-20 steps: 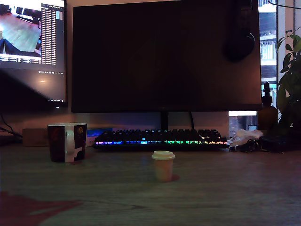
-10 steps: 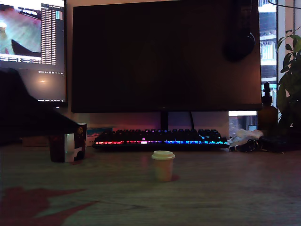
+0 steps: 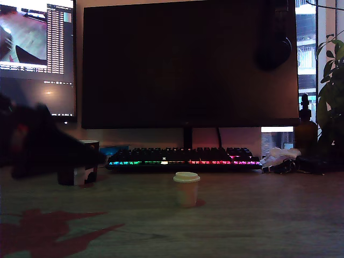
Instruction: Pick up the coffee capsules on the table and drop them inside the coffee cup
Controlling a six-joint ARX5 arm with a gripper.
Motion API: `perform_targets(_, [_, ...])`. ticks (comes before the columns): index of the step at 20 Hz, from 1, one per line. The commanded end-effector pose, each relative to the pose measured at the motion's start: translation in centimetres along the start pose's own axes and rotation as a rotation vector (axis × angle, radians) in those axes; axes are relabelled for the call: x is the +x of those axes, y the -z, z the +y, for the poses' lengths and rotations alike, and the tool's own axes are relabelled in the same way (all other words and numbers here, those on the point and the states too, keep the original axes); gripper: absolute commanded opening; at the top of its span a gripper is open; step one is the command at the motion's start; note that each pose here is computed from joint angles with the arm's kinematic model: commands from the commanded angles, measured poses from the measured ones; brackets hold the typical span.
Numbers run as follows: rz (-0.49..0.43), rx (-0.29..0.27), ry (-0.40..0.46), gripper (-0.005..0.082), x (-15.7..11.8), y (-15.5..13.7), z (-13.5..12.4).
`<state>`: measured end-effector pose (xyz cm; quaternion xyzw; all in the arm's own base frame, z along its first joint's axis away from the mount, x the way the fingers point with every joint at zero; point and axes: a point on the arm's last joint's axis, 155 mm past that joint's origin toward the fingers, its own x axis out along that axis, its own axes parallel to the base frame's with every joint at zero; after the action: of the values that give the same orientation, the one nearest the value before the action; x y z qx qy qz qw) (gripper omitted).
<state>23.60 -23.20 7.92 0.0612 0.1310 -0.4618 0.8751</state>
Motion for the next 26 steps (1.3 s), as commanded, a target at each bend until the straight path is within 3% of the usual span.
perform_targets(1, [-0.003, 0.031, 0.029, 0.0429, 0.8, -0.3, -0.3])
perform_targets(6, [0.041, 0.089, 0.109, 0.0429, 3.0, 0.5, -1.2])
perform_targets(16, [0.09, 0.103, 0.183, 0.0429, 6.5, 1.6, -2.4])
perform_targets(18, [0.094, 0.101, 0.189, 0.0429, 7.0, 1.7, -2.4])
perform_targets(23, [0.108, 0.036, 0.185, 0.0429, 8.1, 1.8, -2.0])
perform_targets(26, [0.123, 0.024, 0.139, 0.0429, 8.5, 2.1, -1.1])
